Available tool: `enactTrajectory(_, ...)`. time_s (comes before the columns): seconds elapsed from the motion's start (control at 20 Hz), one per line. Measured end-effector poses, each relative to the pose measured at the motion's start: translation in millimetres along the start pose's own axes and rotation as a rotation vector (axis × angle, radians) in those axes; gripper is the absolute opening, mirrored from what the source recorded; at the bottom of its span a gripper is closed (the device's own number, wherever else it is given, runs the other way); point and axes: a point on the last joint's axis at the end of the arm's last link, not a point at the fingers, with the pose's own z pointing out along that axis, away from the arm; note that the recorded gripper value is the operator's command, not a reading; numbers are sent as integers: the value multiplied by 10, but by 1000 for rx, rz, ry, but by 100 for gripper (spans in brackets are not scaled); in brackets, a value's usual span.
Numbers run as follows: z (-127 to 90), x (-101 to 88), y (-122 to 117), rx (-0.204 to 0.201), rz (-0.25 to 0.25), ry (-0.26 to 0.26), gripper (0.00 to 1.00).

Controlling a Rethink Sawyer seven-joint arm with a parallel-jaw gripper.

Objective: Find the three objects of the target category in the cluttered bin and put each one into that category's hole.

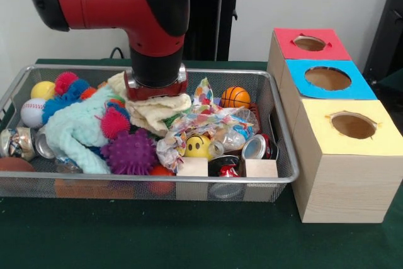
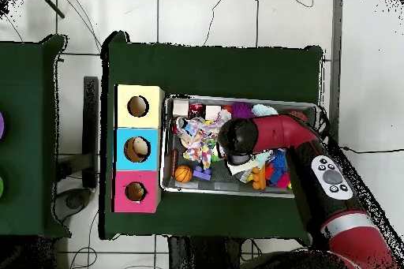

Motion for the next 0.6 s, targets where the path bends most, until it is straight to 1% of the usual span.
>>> enactTrajectory(0.1,-4,5,-70,1,3,-7,100)
enactTrajectory(0.25,-11,-5,-107,8,-1,-14,100)
enactTrajectory(0.6,-48,-26,-114,27,-18,-23,100)
